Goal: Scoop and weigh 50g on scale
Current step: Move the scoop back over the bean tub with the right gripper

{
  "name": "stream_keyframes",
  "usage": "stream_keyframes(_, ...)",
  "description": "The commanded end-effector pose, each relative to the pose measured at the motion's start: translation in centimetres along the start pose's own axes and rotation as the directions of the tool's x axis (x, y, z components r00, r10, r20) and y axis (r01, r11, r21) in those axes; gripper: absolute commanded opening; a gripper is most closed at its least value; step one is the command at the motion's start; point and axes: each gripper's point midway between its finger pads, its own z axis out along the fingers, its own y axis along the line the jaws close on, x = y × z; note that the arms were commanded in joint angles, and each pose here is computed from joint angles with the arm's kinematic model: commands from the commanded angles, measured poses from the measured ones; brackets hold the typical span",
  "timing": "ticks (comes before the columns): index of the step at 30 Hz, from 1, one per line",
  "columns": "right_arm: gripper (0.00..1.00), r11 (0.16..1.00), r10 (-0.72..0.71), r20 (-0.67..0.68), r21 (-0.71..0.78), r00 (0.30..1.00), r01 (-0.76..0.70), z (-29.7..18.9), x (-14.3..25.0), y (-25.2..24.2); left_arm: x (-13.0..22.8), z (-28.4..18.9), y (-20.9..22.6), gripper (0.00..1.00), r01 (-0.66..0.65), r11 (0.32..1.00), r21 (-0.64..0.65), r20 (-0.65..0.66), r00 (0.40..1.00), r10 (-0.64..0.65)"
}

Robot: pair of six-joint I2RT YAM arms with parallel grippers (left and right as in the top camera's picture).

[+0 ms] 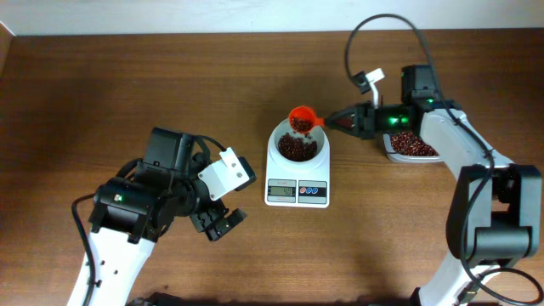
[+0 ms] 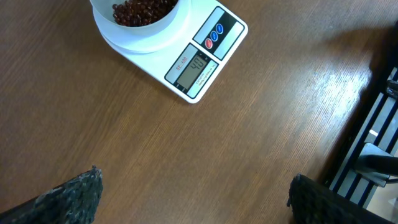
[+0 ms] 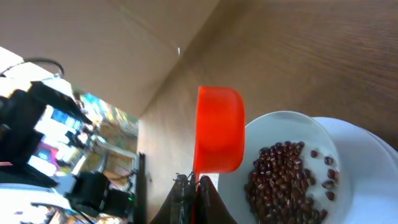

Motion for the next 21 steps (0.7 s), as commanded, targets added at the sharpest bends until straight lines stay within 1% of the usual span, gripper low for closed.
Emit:
stream_keyframes(1, 0.04, 0.994, 0.107, 0.058, -0.026, 0.993, -0.106, -2.4, -1.0, -0.1, -0.1, -0.2, -0.2, 0.99, -0.001, 1.000, 0.008, 0.013, 1.000, 0.001)
stream_keyframes(6, 0.04, 0.988, 0.139, 0.169, -0.087, 0.976, -0.126, -7.2, -2.3, 0.0, -0.1, -0.2, -0.2, 0.99, -0.001, 1.000, 0.008, 0.013, 1.000, 0.001)
stream_keyframes(11, 0.04, 0.981, 0.191, 0.259, -0.056, 0.947, -0.183, -11.5, -2.5, -1.2, -0.1, -0.2, -0.2, 0.99, -0.001, 1.000, 0.008, 0.013, 1.000, 0.001)
stream_keyframes(13, 0.04, 0.981, 0.192, 0.273, -0.049, 0.943, -0.186, -12.2, -2.6, -1.4, -0.1, -0.2, -0.2, 0.99, -0.001, 1.000, 0.008, 0.013, 1.000, 0.001)
stream_keyframes(21, 0.04, 0.980, 0.199, 0.269, -0.053, 0.942, -0.192, -12.0, -2.5, -1.3, -0.1, -0.2, -0.2, 0.99, -0.001, 1.000, 0.008, 0.013, 1.000, 0.001)
